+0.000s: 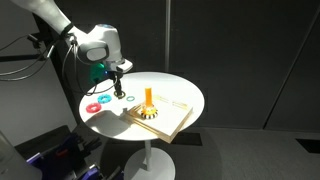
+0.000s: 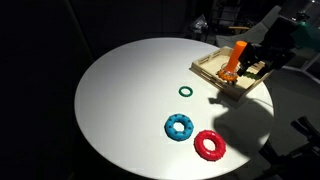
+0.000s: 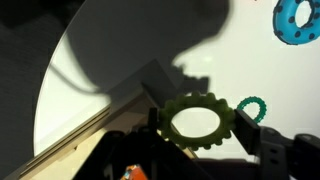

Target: Take the light green ring off the stack and put it on the table

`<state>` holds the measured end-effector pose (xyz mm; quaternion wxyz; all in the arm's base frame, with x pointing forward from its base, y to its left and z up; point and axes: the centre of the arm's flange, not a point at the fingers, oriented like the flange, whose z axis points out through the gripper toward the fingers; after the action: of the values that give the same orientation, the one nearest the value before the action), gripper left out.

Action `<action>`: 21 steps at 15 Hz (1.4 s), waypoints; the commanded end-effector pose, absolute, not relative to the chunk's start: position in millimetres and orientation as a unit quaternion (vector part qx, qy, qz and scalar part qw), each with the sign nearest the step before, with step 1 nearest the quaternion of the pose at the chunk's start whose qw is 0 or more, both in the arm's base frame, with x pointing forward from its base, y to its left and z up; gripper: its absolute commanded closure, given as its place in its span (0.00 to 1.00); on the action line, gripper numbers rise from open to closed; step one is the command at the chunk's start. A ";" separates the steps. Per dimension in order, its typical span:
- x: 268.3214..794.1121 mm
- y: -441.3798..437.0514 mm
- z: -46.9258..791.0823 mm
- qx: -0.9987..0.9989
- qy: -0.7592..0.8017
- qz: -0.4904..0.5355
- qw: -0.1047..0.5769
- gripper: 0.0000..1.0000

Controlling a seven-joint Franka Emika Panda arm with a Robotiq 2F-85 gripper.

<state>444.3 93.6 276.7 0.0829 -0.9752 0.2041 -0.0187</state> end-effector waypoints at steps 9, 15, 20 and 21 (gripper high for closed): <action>441.6 97.3 228.9 -0.978 0.195 -0.038 0.064 0.06; 442.0 85.2 222.1 -0.980 0.188 -0.036 0.048 0.00; 440.8 64.1 228.2 -0.977 0.201 0.062 0.033 0.00; 441.1 60.6 231.2 -0.975 0.203 0.081 0.031 0.00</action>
<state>435.0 71.0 212.2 0.0363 -0.9789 0.1969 0.0397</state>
